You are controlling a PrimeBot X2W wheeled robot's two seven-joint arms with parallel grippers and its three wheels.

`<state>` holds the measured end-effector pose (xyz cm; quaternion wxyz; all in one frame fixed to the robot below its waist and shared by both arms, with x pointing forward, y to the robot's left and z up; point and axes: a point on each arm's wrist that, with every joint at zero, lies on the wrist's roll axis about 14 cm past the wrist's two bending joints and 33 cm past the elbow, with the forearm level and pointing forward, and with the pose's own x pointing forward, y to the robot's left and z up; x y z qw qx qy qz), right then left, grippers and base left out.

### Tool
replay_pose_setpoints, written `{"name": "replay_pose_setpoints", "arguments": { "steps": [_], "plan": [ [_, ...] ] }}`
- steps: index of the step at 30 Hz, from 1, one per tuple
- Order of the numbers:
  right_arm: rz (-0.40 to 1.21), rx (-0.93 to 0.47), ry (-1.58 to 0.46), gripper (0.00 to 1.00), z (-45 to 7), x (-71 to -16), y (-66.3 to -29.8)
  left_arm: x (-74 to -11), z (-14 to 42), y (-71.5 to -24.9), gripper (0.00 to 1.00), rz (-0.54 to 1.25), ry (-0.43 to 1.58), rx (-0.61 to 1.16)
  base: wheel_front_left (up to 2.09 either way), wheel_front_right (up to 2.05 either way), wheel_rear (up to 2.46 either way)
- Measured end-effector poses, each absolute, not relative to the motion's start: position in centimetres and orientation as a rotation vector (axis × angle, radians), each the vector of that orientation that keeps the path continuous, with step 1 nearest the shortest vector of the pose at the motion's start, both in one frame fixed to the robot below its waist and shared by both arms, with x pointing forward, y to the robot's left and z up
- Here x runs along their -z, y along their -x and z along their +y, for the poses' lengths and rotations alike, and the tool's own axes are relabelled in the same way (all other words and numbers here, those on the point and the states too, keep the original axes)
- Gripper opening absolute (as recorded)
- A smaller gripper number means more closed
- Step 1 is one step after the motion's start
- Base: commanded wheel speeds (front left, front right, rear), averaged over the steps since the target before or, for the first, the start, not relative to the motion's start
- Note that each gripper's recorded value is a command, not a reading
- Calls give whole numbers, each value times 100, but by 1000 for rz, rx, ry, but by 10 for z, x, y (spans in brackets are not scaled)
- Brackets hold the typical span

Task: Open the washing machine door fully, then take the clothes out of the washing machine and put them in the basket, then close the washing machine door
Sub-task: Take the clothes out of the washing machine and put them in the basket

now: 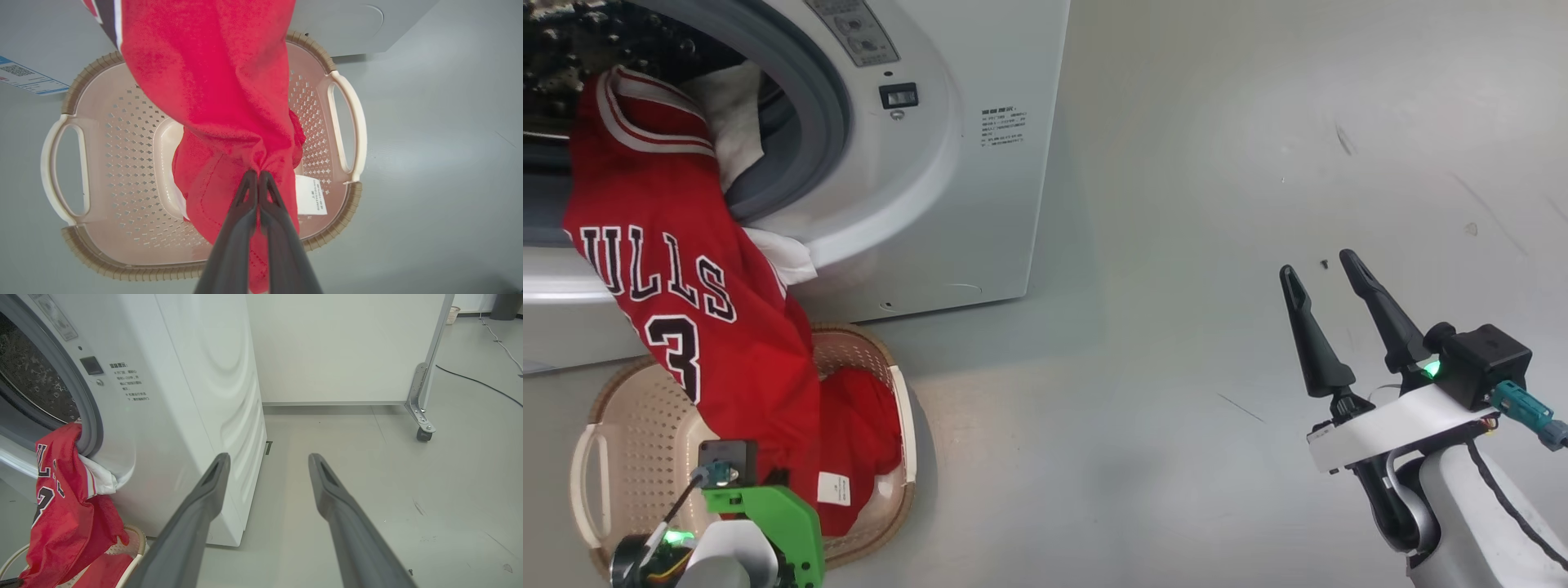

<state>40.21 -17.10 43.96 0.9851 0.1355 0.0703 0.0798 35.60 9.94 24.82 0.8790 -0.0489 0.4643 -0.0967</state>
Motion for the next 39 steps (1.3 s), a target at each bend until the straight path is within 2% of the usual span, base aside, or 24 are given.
{"name": "replay_pose_setpoints", "arguments": {
  "steps": [7, 26, 27, 28, 39],
  "plan": [
    [168, -121, -255, 100, -187, -427, -410, -235, 87, -380, 0, 956, 92, 215, 0, 0, 0],
    [197, -95, -250, 100, -196, -413, -419, -206, 85, -376, 2, 1023, 78, 198, 0, 0, 0],
    [195, -95, -250, 100, -196, -413, -419, -206, 87, -376, 43, 1020, 77, 189, 0, 0, 0],
    [194, -95, -249, 100, -196, -414, -420, -206, 88, -376, 100, 1016, 74, 182, 0, 0, 0],
    [163, -104, -252, 100, -194, -425, -422, -222, 101, -382, 100, 941, 80, 125, 0, 0, 0]
  ]
}}
